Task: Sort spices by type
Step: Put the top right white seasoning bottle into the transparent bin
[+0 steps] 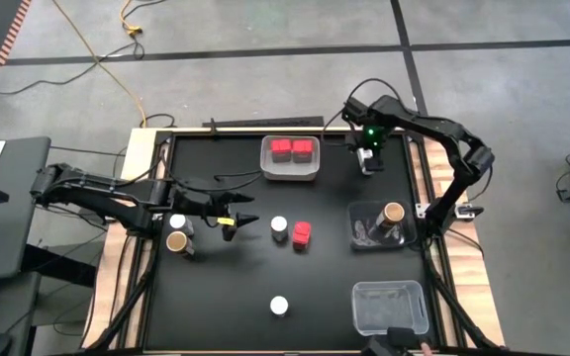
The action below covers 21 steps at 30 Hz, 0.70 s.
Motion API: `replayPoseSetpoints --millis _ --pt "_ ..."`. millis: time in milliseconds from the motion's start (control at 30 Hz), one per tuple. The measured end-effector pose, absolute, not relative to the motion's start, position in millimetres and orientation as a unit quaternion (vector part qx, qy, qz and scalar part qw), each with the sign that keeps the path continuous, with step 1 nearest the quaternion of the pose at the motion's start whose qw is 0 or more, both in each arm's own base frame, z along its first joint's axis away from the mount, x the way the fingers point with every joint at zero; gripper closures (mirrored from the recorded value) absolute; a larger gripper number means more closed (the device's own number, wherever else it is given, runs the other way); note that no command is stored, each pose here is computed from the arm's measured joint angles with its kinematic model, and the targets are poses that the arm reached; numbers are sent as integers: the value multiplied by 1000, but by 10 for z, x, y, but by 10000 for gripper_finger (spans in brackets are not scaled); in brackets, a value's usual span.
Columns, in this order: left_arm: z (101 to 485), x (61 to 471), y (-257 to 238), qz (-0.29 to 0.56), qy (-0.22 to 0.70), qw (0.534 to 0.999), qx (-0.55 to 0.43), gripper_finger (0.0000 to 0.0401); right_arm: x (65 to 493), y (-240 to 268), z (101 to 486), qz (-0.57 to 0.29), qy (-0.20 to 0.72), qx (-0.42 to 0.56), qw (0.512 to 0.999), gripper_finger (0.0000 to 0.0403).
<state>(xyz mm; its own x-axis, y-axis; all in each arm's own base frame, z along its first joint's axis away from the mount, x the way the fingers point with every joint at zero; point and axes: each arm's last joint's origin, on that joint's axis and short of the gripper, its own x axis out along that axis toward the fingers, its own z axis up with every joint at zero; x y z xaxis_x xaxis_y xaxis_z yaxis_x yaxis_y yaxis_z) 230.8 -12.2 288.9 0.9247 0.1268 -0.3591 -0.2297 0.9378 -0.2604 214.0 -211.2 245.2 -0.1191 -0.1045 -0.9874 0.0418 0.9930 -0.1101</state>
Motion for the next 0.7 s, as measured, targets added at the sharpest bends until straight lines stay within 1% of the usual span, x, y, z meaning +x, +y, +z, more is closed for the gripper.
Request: replayPoseSetpoints --millis 67,133,267,400,467,600,700 --pt "2890 2307 -121 93 170 969 -150 111 2144 -2116 2460 -70 744 -10 665 23" --pt "2889 2308 -121 94 170 969 -151 111 2146 -2117 2460 -106 739 21 665 23" --pt "2889 2308 -121 94 170 969 -151 111 2113 -2155 2460 -218 714 123 654 23" --pt "2890 2308 -120 96 169 969 -151 111 2020 -2260 2450 -330 666 227 629 23" --pt "2893 2308 -119 96 168 969 -151 111 1965 -2329 2420 -371 638 268 620 23" --pt "2894 2309 -119 97 167 969 -155 111 1867 -2419 2294 -396 586 352 613 23" --pt "2893 2309 -119 97 167 969 -156 111 1850 -2441 2210 -412 567 369 611 24"
